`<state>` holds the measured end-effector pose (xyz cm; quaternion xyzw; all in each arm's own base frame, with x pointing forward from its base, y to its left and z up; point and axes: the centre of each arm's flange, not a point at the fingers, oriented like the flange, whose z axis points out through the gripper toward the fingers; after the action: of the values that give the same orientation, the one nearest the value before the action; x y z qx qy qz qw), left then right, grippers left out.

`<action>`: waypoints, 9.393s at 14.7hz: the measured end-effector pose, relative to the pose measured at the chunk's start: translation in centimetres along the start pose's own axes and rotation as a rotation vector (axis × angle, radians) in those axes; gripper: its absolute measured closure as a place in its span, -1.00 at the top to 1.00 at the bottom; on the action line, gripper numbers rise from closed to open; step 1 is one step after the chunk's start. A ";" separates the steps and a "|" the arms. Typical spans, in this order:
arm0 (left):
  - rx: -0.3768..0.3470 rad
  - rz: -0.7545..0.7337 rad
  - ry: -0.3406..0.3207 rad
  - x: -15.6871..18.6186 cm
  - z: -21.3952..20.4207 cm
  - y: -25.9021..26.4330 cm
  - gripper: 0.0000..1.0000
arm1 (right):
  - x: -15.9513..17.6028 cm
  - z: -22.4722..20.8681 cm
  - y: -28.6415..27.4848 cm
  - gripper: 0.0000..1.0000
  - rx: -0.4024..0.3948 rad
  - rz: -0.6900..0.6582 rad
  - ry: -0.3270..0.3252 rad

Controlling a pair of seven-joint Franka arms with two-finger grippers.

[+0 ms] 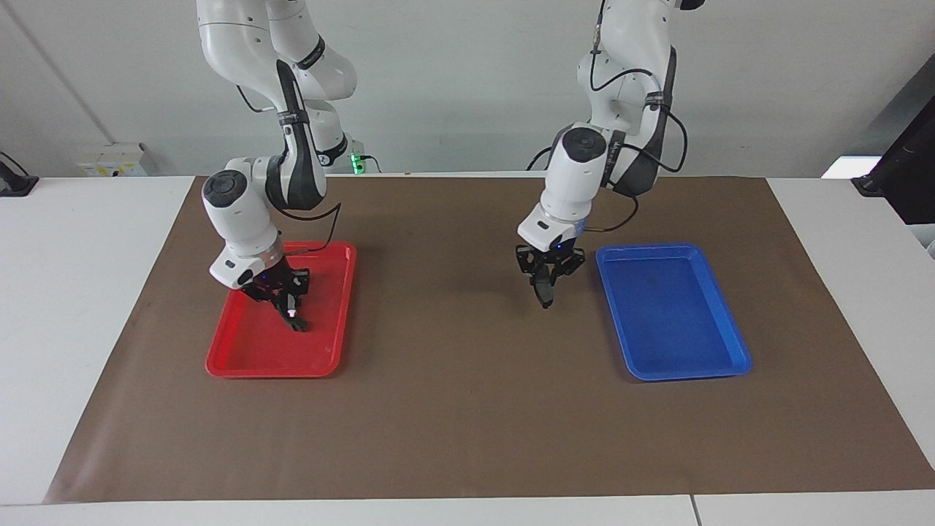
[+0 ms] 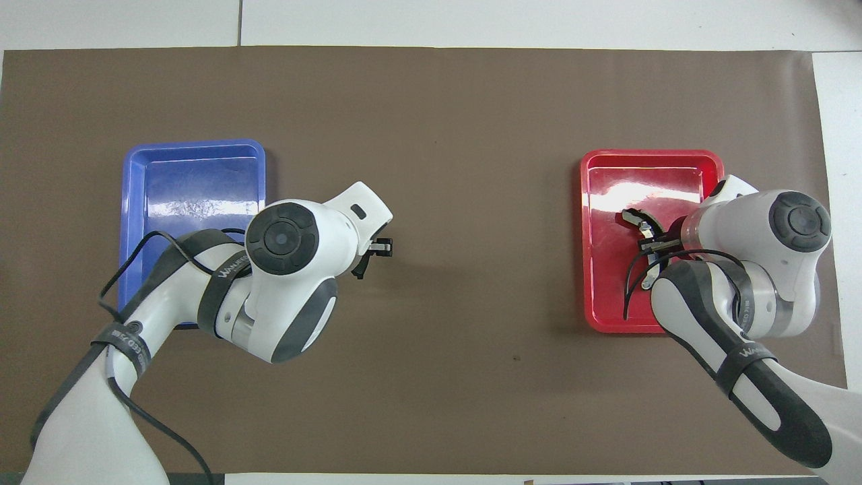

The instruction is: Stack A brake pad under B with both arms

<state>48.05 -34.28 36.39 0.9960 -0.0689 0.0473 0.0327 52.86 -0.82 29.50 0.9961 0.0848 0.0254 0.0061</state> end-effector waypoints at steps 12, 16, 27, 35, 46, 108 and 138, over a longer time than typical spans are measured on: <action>-0.009 0.000 0.008 0.6 6.3 6.9 0.16 | 5.6 -9.6 -6.2 -0.15 0.005 0.035 -0.058; -0.010 -0.001 0.028 1.8 4.8 5.4 0.96 | 6.2 -10.1 -10.3 -0.15 0.005 0.037 -0.043; 0.049 0.140 -0.011 7.1 -10.9 -25.3 0.98 | 9.5 -8.5 -30.7 -0.15 0.019 0.183 -0.036; 0.049 0.043 -0.052 6.0 -18.2 -31.3 0.98 | 9.0 -4.4 -37.7 -0.15 0.033 0.246 -0.029; 0.035 -0.037 -0.165 3.8 -24.1 -35.1 0.99 | 8.4 -1.6 -39.5 -0.15 0.043 0.244 -0.009; 0.069 -0.120 -0.165 3.7 -24.5 -35.0 1.00 | 1.1 -32.9 1.2 1.00 -0.017 0.295 -0.109; 0.069 -0.120 -0.165 3.7 -24.5 -35.0 1.00 | 1.6 -33.5 0.9 1.00 -0.014 0.270 -0.099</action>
<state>54.37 1.60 59.00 0.9993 -0.0097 -0.0345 -0.0048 52.84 -1.14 63.07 0.9984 -0.0505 -0.0227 0.0140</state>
